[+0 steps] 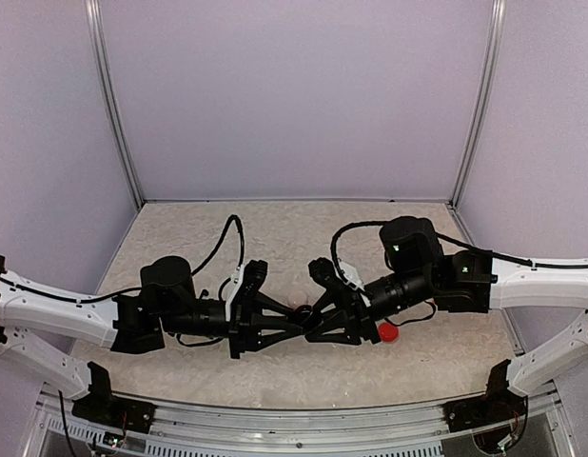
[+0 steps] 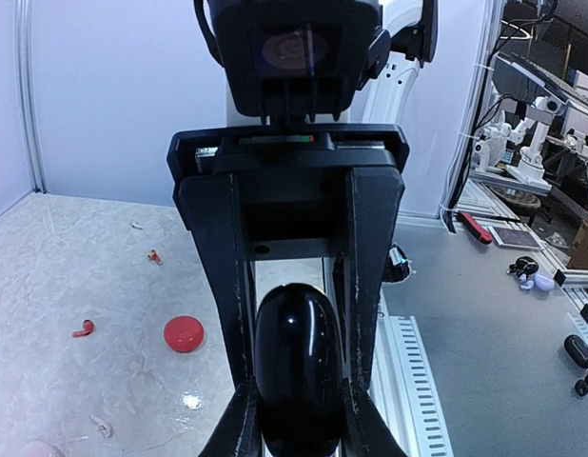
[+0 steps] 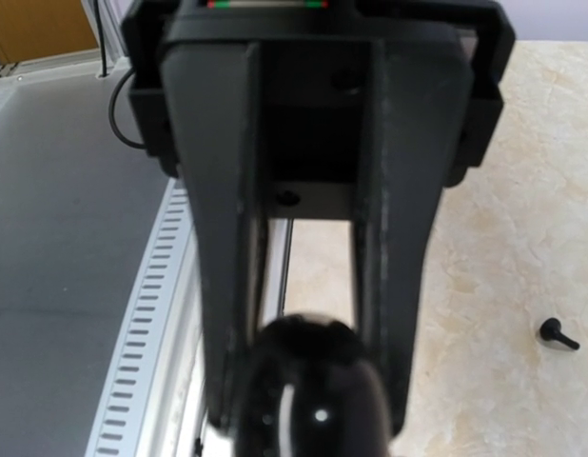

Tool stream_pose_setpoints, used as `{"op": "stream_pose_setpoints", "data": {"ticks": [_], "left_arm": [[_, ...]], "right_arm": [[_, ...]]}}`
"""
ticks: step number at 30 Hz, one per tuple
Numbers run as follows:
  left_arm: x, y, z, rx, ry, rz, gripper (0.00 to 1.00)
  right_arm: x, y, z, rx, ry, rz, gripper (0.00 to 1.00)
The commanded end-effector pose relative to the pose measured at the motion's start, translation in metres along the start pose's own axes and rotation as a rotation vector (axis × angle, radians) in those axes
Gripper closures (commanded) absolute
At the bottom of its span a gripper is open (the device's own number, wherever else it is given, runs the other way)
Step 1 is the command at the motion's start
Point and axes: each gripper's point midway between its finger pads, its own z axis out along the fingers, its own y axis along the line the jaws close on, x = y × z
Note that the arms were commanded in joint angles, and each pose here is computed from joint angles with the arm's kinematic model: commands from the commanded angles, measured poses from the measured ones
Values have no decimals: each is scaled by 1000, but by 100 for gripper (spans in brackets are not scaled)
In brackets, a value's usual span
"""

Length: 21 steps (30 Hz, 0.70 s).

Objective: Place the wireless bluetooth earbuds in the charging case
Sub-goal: Pass from the left arm to the right

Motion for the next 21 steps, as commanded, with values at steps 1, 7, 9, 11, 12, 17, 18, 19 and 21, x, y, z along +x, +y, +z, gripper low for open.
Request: {"op": "stream_pose_setpoints", "data": {"ticks": [1, 7, 9, 11, 12, 17, 18, 19, 21], "left_arm": [[-2, -2, 3, 3, -9, 18, 88], [0, -2, 5, 8, -5, 13, 88], [-1, -1, 5, 4, -6, 16, 88], [-1, 1, 6, -3, -2, 18, 88], [1, 1, 7, -7, 9, 15, 87], [-3, 7, 5, -44, 5, 8, 66], [-4, 9, 4, -55, 0, 4, 63], [-6, 10, 3, -62, -4, 2, 59], [-8, 12, 1, -79, -12, -6, 56]], "right_arm": [[-13, 4, -2, -1, -22, -29, 62], [-12, 4, -3, 3, -23, -26, 69], [-12, 4, -4, 6, -22, -25, 72], [-13, 4, -5, 8, -26, -28, 74], [-14, 4, -5, 9, -27, -29, 75], [-10, 3, -6, 21, -25, -31, 82], [-10, 2, -7, 26, -28, -34, 83], [-9, 2, -7, 29, -28, -34, 83], [-9, 2, -7, 31, -32, -37, 85]]}}
